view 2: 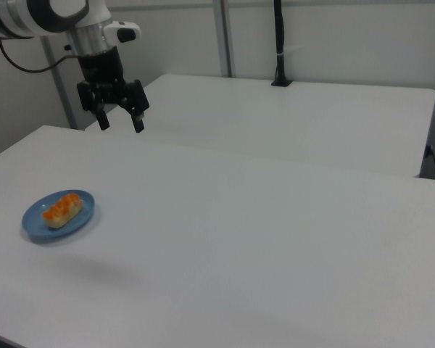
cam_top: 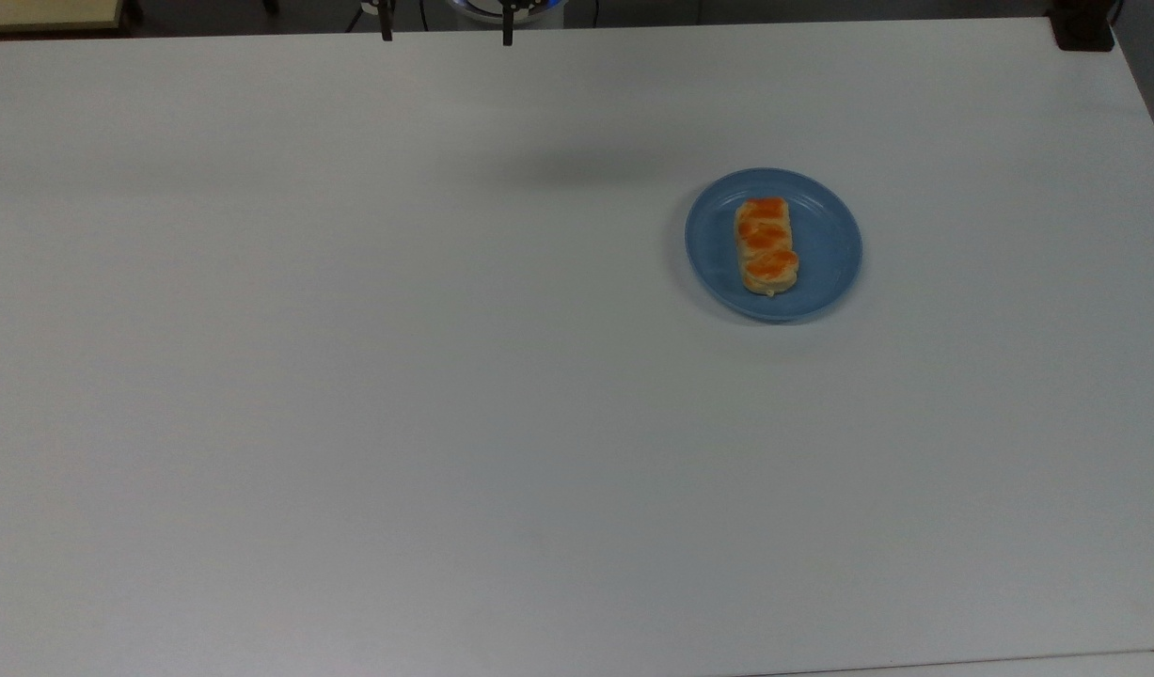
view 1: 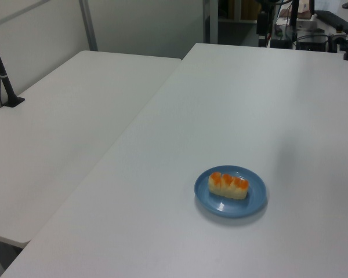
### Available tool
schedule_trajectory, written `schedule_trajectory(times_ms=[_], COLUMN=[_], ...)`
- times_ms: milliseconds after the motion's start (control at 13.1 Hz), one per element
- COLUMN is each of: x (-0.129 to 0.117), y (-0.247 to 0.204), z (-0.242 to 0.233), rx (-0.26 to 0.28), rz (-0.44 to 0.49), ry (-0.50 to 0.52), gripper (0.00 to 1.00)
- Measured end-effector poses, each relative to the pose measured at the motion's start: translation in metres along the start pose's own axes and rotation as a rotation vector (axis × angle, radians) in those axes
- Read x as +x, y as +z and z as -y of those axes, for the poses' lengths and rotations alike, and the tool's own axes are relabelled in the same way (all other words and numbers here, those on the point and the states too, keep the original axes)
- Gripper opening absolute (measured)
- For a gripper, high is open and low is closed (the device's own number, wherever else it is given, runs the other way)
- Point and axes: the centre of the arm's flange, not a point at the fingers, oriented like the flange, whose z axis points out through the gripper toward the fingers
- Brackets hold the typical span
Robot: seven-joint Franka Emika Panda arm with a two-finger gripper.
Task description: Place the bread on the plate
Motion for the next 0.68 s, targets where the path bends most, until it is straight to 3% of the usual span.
schedule_trajectory(times_ms=[685], x=[-0.0038], y=[-0.001], z=[-0.0059], rx=[0.012], rz=[0.013], ry=[0.013], gripper=[1.0])
